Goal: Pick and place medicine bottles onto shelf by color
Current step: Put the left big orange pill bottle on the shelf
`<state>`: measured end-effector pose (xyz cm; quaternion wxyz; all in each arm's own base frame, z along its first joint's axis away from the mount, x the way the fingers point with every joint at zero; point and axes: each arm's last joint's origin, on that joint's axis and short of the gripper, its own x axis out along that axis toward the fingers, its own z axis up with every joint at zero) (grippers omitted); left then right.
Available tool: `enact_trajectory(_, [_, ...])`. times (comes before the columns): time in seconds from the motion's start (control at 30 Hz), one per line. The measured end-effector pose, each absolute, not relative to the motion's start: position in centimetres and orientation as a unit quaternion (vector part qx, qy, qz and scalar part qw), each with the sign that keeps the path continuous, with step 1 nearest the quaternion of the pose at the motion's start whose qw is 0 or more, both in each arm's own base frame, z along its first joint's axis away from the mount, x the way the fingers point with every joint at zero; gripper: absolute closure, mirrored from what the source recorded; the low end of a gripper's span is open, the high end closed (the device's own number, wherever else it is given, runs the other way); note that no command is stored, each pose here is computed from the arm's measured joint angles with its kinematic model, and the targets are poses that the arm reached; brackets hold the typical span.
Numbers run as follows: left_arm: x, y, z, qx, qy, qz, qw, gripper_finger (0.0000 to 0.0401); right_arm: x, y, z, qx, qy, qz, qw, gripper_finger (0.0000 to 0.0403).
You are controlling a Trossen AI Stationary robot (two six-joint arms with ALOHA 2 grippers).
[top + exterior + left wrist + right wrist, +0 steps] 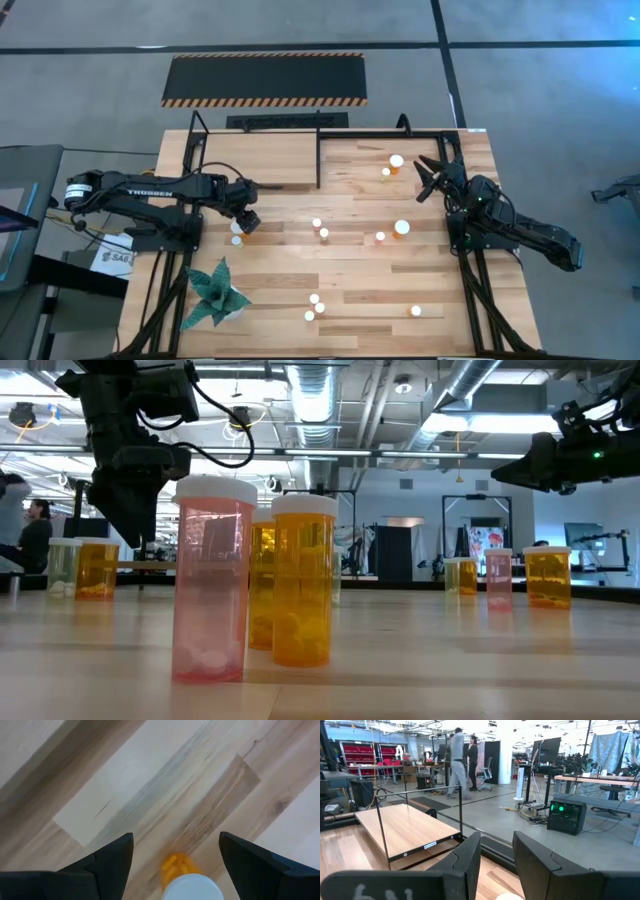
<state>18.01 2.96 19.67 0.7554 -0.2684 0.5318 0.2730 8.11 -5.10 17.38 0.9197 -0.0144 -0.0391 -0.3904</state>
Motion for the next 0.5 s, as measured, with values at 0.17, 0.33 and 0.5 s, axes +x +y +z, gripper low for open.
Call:
enact_trajectory(0.17, [18.03,2.89,19.67,-0.293,0.531,0.270,0.748,0.0120,8.11,-5.10,17.39,-0.014,-0.039,-0.390,0.920,0.0263])
enact_trajectory(0.33, [17.69,2.85,19.56,-0.337,0.539,0.279,0.720,0.0120,8.11,-5.10,17.38,-0.014,-0.039,-0.390,0.920,0.0265])
enact_trajectory(0.5, [17.28,2.44,19.45,-0.359,0.560,0.271,0.696,0.0120,8.11,-5.10,17.39,-0.014,-0.039,-0.390,0.920,0.0265])
